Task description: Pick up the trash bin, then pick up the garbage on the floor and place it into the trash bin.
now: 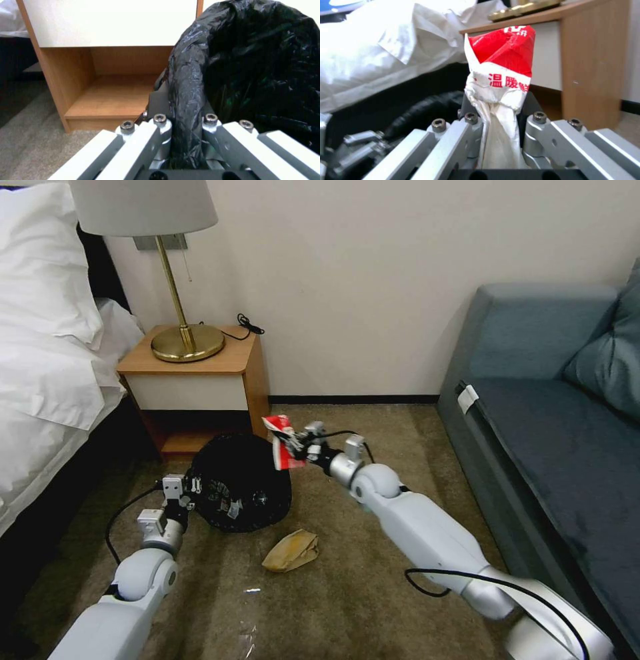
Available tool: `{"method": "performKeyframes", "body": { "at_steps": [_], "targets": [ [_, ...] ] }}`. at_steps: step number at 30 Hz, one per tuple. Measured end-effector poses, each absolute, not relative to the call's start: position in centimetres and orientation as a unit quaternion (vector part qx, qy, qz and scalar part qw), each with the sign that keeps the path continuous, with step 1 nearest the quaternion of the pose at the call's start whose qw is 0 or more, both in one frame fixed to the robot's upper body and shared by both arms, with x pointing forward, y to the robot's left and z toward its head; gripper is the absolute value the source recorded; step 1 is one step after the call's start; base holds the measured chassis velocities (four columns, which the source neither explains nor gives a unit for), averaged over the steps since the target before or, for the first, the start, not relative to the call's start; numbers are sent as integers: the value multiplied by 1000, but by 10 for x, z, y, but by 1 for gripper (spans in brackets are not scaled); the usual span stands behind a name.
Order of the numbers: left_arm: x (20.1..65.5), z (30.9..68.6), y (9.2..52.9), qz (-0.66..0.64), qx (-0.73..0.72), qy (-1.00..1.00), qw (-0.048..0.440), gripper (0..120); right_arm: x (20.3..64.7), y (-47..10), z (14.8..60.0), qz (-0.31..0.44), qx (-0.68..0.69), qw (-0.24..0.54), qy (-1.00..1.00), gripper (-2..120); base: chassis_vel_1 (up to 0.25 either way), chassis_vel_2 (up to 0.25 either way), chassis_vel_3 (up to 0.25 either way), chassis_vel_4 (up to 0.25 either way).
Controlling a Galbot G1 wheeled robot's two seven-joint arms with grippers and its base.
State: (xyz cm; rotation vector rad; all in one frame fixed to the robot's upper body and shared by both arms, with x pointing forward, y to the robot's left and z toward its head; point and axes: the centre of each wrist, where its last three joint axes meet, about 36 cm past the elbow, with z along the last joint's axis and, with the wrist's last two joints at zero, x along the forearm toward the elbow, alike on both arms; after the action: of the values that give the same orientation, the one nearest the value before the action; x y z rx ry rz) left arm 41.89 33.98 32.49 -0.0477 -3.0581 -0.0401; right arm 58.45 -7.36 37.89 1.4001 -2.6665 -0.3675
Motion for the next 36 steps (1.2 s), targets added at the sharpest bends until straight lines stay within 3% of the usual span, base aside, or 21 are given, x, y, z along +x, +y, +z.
{"method": "performKeyframes", "body": {
  "at_steps": [14, 21, 24, 28, 36],
  "targets": [
    [422, 326, 338, -9, -10, -999, 38, 4, 548, -26, 347, -95, 471, 69, -874, 14, 0, 0, 0, 0],
    [419, 321, 336, -7, -6, -999, 44, 4, 540, -25, 341, -93, 474, 73, -872, 43, 0, 0, 0, 0],
    [419, 321, 335, -6, -6, -999, 44, 4, 539, -25, 342, -94, 476, 72, -872, 47, 0, 0, 0, 0],
    [421, 322, 332, -6, -5, -999, 42, 4, 535, -24, 343, -94, 481, 73, -869, 69, 0, 0, 0, 0],
    [421, 322, 330, -8, -3, -999, 42, 4, 526, -27, 351, -104, 515, 91, -846, 93, 0, 0, 0, 0]
  ]
}}
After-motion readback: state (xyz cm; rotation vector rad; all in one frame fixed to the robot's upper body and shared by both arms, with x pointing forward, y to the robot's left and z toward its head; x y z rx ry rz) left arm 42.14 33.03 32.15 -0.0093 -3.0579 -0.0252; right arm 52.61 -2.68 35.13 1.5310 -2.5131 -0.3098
